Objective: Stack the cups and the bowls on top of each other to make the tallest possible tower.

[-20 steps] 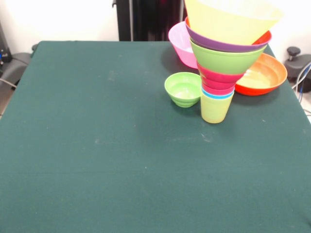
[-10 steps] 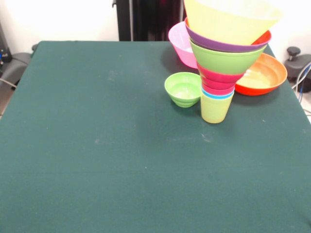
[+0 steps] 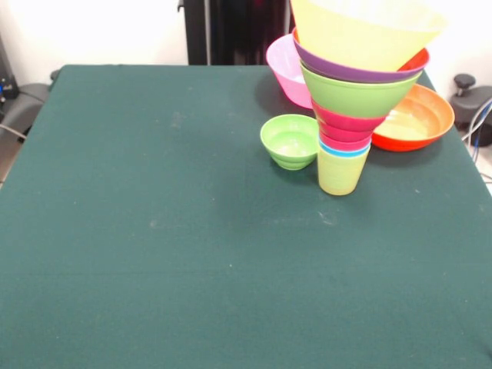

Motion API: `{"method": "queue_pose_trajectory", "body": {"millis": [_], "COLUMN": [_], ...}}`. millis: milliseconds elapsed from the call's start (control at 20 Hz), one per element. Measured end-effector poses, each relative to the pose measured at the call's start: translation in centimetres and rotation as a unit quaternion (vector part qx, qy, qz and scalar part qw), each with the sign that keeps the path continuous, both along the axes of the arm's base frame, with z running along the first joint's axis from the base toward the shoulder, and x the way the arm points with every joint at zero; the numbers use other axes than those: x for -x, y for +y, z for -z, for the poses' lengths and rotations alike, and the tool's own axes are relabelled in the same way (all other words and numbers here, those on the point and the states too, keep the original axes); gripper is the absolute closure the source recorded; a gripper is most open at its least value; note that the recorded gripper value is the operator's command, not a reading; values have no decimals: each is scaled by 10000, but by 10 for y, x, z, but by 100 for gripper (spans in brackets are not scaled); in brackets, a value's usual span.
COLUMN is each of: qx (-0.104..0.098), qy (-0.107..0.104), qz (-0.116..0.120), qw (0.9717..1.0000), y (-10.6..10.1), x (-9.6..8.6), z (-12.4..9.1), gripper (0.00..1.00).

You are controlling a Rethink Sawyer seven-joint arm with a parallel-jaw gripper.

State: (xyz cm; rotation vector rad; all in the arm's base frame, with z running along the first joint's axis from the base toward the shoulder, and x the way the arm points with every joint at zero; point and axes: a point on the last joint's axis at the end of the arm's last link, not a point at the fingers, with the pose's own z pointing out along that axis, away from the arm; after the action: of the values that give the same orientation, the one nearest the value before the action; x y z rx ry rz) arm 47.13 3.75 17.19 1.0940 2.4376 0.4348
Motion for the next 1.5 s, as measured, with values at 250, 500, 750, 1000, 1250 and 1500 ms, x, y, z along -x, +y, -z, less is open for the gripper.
{"method": "queue_pose_trajectory", "body": {"millis": [250, 500, 750, 1000, 1250, 1500], "qx": [1, 7, 12, 13, 13, 13], "qy": [-6, -37, -64, -66, -66, -66], "qz": [2, 9, 15, 16, 16, 16], "qw": [10000, 10000, 10000, 10000, 10000, 10000], "y": [0, -1, -2, -2, -2, -2], "x": [-1, -4, -7, -7, -7, -7], "z": [0, -1, -2, -2, -2, -2], "gripper": [100, 100, 100, 100, 100, 100]}}
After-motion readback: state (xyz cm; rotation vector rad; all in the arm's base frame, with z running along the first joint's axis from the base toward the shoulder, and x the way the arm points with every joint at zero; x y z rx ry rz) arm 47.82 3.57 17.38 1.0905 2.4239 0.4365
